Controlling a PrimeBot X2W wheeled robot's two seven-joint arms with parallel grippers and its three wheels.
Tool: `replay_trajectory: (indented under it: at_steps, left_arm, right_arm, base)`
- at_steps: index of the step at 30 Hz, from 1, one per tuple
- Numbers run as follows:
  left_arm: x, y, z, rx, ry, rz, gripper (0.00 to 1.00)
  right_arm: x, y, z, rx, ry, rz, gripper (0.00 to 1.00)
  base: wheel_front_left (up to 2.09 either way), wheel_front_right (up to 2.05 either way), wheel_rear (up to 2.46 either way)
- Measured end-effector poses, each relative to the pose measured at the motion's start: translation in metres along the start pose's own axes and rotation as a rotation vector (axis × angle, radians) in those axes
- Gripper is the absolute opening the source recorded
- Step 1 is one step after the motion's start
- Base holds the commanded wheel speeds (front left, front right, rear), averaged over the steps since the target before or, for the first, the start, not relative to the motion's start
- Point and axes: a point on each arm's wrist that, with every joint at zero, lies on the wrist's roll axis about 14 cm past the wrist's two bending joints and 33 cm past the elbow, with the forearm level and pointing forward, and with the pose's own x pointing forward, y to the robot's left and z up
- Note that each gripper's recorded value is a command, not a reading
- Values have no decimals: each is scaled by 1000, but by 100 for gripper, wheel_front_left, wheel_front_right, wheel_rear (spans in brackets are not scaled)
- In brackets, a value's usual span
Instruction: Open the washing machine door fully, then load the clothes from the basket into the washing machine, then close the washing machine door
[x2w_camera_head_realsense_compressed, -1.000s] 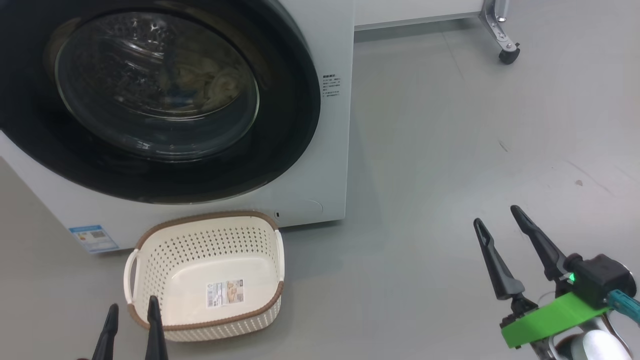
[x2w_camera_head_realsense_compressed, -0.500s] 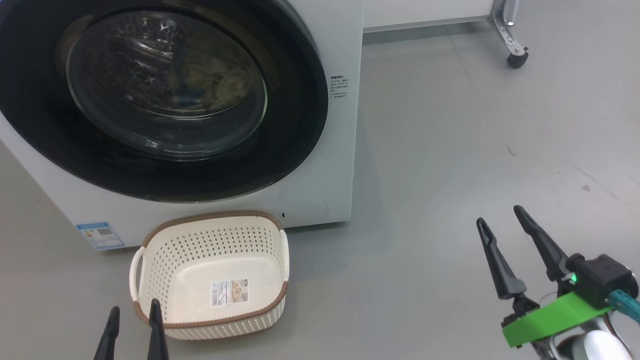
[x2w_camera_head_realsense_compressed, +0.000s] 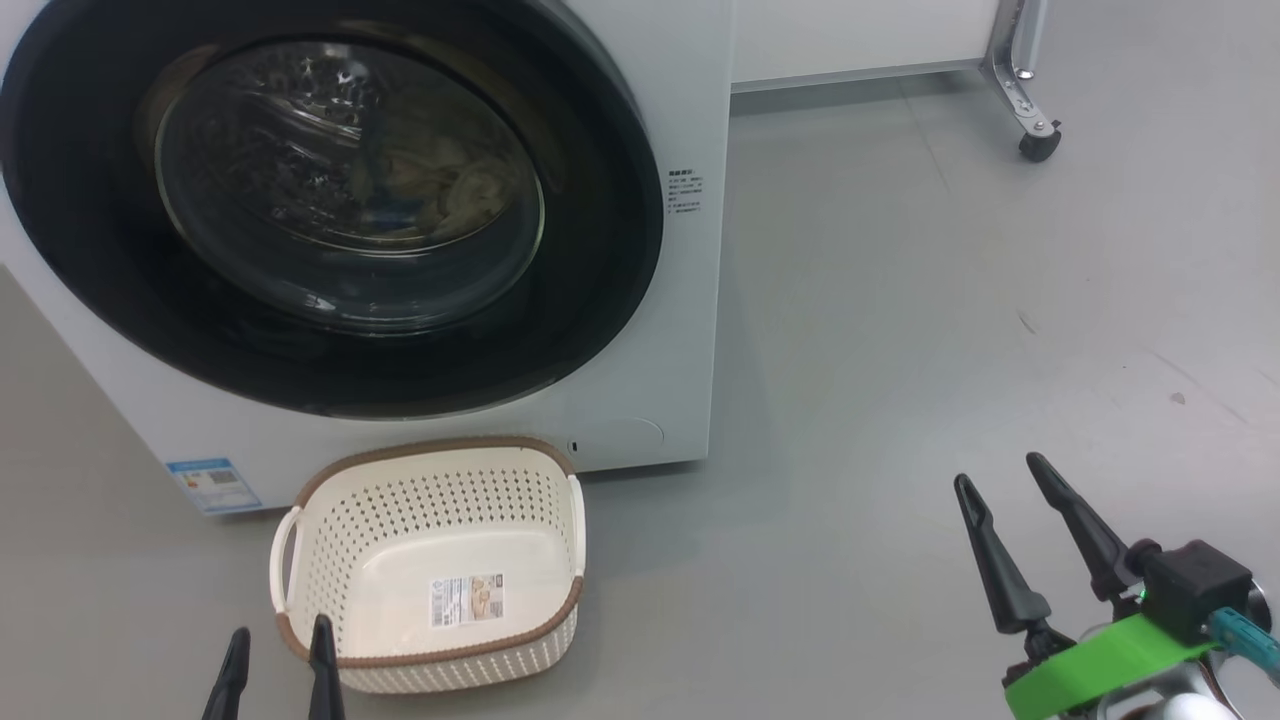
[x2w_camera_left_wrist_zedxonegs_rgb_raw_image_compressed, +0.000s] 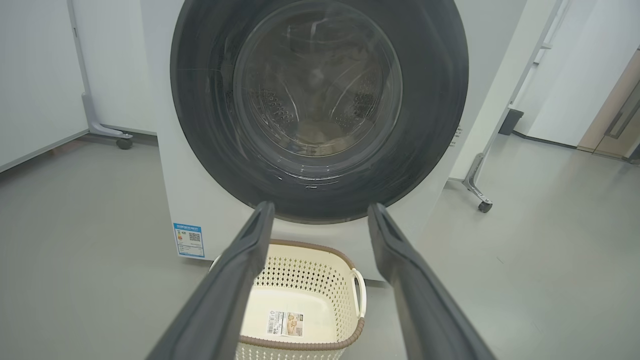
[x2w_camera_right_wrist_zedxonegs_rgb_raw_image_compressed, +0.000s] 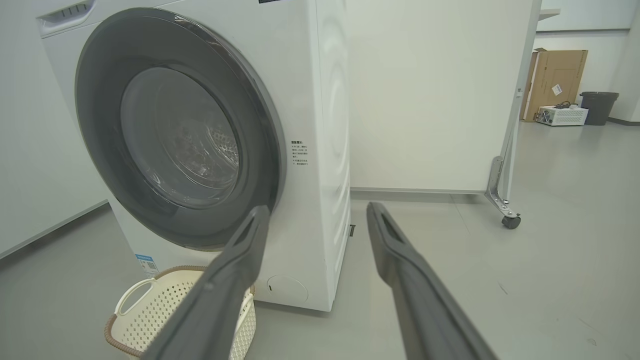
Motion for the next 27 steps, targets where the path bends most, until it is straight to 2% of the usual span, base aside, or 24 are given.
replay_trajectory:
  at_steps: [27]
  left_arm:
    - [-3, -2, 7, 8, -23, -5, 100]
  right_arm:
    - [-1, 2, 1, 7, -3, 1, 100]
  base:
    - [0, 0, 0]
